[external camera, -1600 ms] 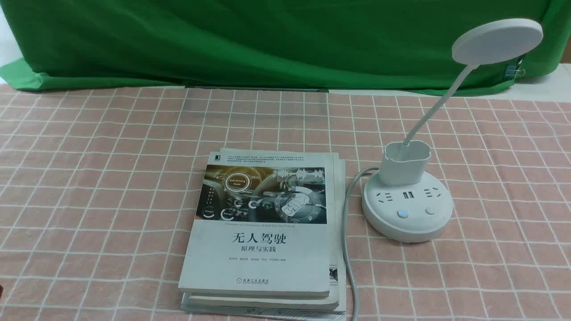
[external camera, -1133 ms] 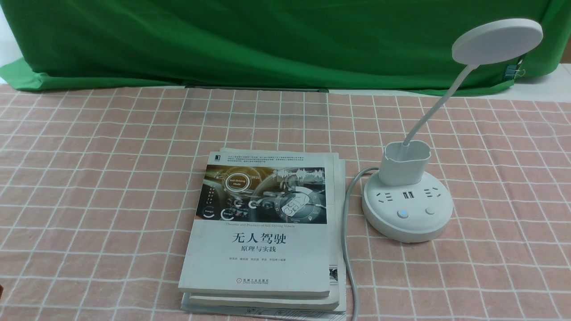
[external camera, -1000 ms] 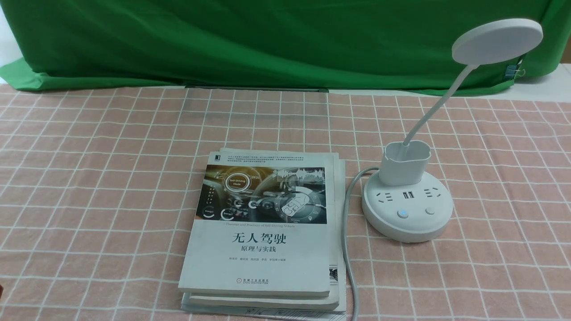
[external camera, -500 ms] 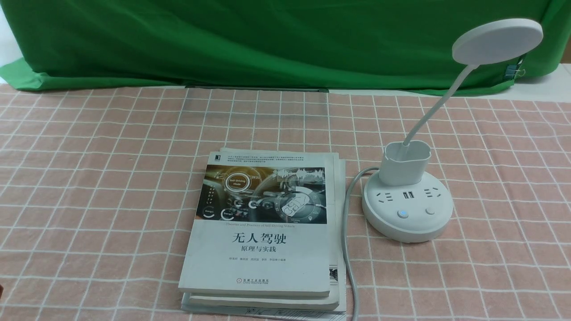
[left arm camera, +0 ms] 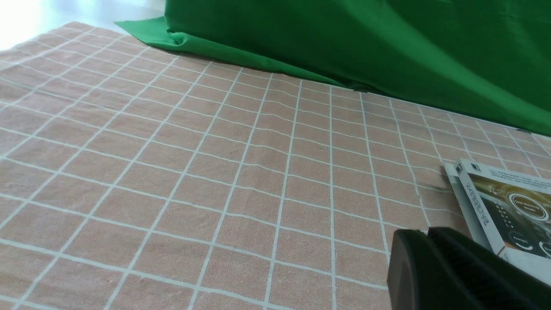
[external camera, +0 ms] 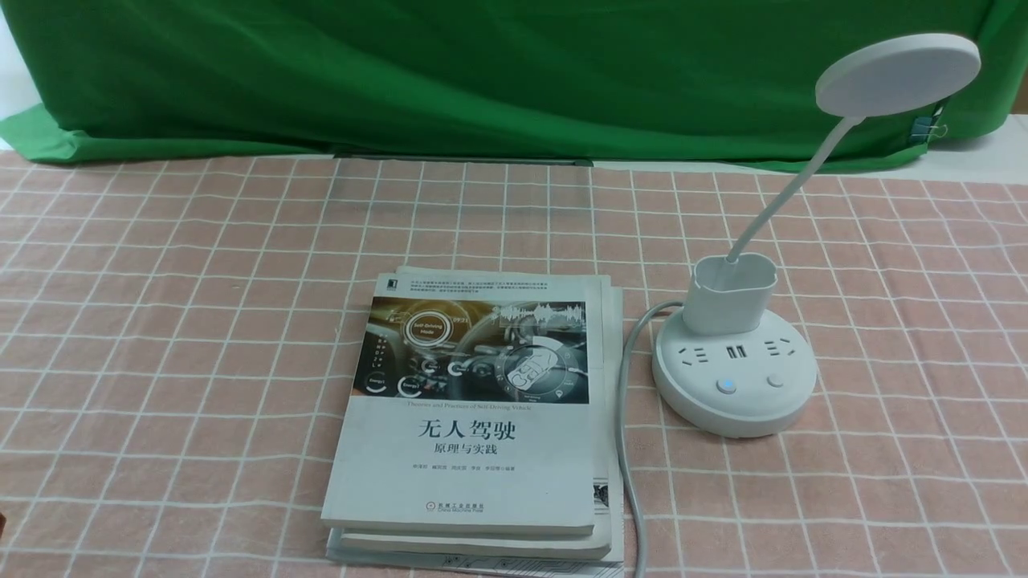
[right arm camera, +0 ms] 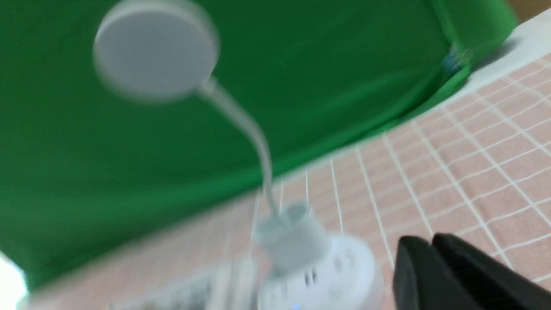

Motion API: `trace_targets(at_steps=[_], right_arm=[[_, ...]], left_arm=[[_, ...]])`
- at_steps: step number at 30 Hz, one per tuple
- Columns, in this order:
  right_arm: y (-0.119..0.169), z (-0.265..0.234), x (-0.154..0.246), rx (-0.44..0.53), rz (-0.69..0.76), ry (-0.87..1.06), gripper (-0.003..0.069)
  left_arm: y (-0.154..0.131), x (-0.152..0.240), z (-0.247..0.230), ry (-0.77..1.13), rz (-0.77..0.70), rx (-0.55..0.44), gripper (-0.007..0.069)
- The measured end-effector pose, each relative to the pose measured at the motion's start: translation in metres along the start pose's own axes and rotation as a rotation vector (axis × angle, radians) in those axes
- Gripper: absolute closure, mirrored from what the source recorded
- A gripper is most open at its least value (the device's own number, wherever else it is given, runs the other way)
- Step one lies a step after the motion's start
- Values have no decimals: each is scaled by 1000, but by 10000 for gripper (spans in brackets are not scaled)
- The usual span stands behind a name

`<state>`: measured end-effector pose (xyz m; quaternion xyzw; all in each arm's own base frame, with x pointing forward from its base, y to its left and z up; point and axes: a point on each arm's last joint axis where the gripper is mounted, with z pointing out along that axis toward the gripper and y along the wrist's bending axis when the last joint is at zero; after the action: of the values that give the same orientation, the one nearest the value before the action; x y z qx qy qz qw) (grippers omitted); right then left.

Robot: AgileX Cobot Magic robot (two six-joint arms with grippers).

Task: Turn on the table lamp on the pink coffee tablecloth with your hand.
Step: 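Press the button on the base of the white desk lamp with the right gripper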

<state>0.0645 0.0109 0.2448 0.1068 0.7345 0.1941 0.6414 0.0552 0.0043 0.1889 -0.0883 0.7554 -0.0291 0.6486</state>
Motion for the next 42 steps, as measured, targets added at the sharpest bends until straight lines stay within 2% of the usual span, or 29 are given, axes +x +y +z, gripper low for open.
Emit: trace_targets(at_steps=[1, 3, 4, 6, 7, 9, 11, 12, 15, 17, 30, 42], right_arm=[[2, 1, -2, -5, -25, 16, 611], [18, 15, -22, -19, -157, 199, 619], [20, 16, -23, 16, -170, 229, 619], [31, 42, -34, -17, -272, 467, 617], [31, 42, -34, -17, -272, 467, 617], [35, 75, -34, -1, -339, 686, 615], [34, 90, -31, 7, -357, 758, 614], [33, 116, -25, 16, -381, 856, 613], [31, 137, -19, 23, -392, 921, 613], [29, 168, -10, 27, -409, 1000, 619], [38, 258, 30, -14, -464, 1088, 631], [36, 289, 41, -12, -477, 1085, 628]], left_arm=[[0, 0, 0, 0, 0, 0, 606], [0, 0, 0, 0, 0, 0, 606], [0, 0, 0, 0, 0, 0, 606], [0, 0, 0, 0, 0, 0, 606], [0, 0, 0, 0, 0, 0, 606], [0, 0, 0, 0, 0, 0, 606], [0, 0, 0, 0, 0, 0, 606], [0, 0, 0, 0, 0, 0, 606], [0, 0, 0, 0, 0, 0, 606], [0, 0, 0, 0, 0, 0, 606], [0, 0, 0, 0, -1, 0, 606], [0, 0, 0, 0, -1, 0, 606]])
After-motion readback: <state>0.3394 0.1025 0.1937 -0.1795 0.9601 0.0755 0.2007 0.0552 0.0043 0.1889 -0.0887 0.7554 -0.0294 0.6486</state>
